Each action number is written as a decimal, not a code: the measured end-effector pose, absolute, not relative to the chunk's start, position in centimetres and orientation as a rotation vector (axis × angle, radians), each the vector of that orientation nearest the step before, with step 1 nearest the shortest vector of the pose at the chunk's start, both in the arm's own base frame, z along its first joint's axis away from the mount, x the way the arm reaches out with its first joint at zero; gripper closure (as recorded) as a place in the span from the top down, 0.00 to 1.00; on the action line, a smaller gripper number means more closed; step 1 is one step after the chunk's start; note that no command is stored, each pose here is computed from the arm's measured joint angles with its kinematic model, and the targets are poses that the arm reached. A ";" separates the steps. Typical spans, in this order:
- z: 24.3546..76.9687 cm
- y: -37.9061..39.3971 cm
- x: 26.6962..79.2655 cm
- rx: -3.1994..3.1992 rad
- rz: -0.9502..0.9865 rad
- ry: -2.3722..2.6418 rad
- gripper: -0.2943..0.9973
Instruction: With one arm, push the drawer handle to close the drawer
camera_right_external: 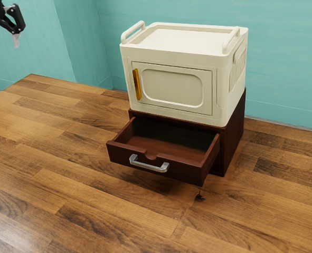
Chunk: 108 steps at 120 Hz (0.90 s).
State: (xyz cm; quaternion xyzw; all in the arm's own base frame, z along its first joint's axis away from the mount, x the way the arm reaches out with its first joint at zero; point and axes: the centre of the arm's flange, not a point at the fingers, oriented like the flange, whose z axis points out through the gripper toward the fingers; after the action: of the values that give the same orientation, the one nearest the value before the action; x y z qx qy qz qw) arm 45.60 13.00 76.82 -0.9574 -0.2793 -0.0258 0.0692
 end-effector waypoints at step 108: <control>53.8 2.0 46.7 -3.017 0.356 -0.433 0.28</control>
State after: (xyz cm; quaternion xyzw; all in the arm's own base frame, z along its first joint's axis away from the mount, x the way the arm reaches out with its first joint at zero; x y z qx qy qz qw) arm 46.66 2.05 53.77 -0.9825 -0.1411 0.1161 0.0367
